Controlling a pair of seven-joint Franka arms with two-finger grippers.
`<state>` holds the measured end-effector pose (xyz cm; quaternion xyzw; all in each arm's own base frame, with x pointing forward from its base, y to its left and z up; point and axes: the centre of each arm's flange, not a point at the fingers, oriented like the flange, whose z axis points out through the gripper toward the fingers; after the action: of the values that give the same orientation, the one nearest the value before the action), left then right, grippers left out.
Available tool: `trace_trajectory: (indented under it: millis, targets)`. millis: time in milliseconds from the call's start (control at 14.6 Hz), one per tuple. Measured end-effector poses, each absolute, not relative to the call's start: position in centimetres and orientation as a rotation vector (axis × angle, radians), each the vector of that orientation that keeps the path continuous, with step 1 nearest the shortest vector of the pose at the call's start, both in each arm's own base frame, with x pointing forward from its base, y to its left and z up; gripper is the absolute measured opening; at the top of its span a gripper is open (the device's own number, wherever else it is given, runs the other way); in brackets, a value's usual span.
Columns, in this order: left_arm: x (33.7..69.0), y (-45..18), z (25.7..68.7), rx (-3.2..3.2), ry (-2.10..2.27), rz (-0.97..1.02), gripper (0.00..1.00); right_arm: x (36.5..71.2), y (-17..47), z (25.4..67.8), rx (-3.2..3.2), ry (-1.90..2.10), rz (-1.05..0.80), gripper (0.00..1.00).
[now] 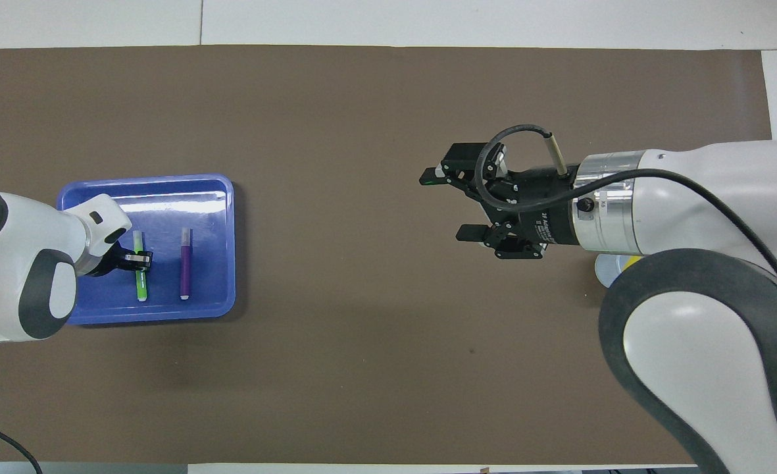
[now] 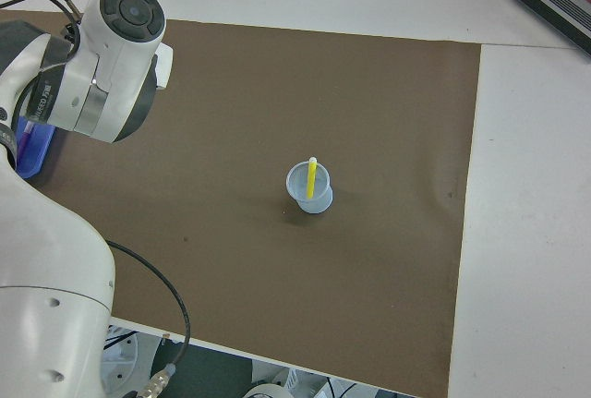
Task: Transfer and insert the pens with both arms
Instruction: 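Grasp the green pen with the left gripper while the right gripper withdraws, then lift the green pen with the left gripper toward the right gripper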
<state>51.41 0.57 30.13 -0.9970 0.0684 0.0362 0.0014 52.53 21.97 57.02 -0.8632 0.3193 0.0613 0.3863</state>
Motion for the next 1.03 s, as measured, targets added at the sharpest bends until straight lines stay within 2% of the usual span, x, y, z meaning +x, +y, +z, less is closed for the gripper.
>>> trace_trajectory:
  millis: [412, 755, 1030]
  targets:
    - [51.9, 1.6, 30.6, -3.133, 0.169, 0.158, 0.17, 52.5, 22.0, 56.8, -2.2, 0.814, 0.16, 1.0]
    - [54.6, 0.6, 35.8, -3.137, 0.032, 0.258, 0.17, 52.4, 22.1, 56.8, -2.201, 0.814, 0.161, 1.0]
    - [56.2, -3.9, 41.1, -3.202, -0.424, 0.334, 0.17, 52.4, 22.1, 56.7, -2.201, 0.814, 0.162, 1.0]
